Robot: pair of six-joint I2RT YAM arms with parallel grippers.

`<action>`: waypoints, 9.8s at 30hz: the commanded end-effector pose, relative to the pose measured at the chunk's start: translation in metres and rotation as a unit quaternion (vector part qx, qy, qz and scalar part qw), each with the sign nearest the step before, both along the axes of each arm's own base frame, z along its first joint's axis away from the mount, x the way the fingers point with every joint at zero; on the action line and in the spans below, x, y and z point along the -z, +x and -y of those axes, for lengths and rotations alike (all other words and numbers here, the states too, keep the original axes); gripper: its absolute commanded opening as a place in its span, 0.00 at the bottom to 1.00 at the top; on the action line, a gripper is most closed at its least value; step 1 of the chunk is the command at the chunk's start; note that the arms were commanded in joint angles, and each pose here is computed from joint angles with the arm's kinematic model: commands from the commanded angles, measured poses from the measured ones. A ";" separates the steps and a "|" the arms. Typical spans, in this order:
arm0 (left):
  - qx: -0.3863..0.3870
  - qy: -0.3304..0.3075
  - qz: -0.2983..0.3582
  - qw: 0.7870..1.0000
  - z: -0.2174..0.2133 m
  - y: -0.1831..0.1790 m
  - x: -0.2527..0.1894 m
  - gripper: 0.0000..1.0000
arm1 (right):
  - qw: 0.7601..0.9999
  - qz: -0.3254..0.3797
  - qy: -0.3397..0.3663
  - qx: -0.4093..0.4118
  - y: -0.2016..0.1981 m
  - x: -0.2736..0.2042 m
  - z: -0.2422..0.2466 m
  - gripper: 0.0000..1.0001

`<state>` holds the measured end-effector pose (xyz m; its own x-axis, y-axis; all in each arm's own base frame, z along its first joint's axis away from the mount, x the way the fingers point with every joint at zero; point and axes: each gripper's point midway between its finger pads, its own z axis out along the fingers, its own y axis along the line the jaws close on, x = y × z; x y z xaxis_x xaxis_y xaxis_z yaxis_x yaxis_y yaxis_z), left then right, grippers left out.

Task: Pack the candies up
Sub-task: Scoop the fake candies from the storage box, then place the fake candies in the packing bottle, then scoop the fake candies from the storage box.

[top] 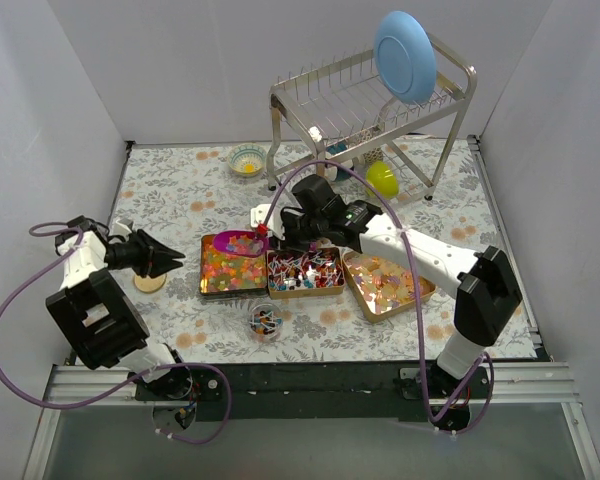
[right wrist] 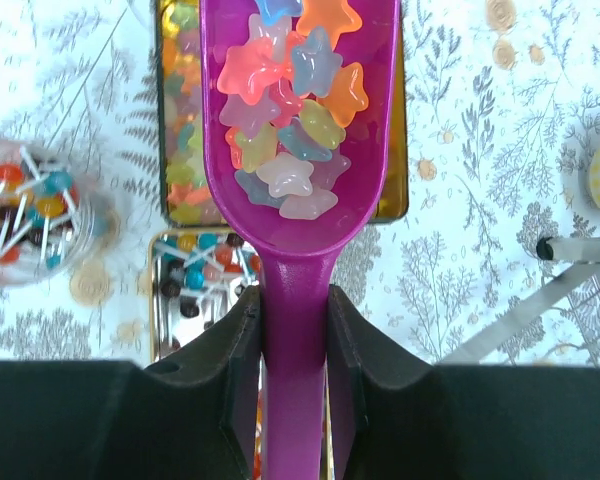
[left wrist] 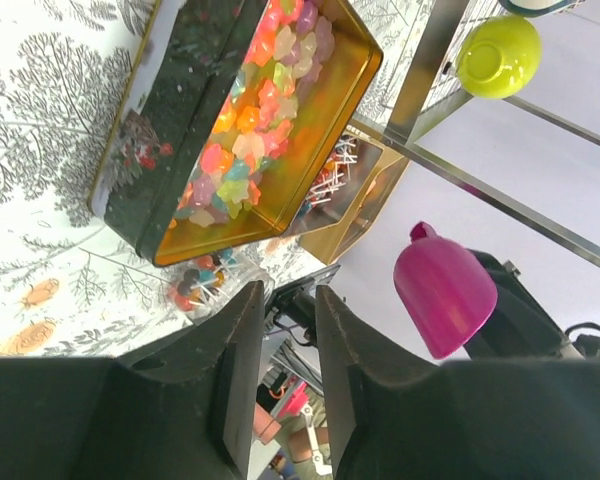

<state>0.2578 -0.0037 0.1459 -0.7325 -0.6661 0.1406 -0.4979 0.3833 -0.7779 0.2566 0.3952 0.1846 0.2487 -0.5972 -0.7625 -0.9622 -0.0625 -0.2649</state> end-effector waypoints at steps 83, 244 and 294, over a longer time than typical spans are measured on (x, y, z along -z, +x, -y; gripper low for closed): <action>0.286 -0.024 0.322 0.902 0.145 -0.003 -0.073 0.00 | 0.960 0.116 -0.255 0.009 -0.029 -0.059 0.016 0.01; 0.246 0.043 0.281 0.927 0.141 0.013 -0.007 0.08 | 0.804 -0.150 -0.533 0.216 -0.054 0.073 0.337 0.01; 0.247 0.060 0.253 0.933 0.131 0.016 0.008 0.09 | 0.860 -0.202 -0.375 0.282 0.024 0.117 0.222 0.01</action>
<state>0.2655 -0.1381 0.1316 -0.9205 -0.2245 -0.3197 0.1462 0.5609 -0.8149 0.2636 0.1475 0.0632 -0.4598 -0.8854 0.0683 -0.8870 0.4616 0.0126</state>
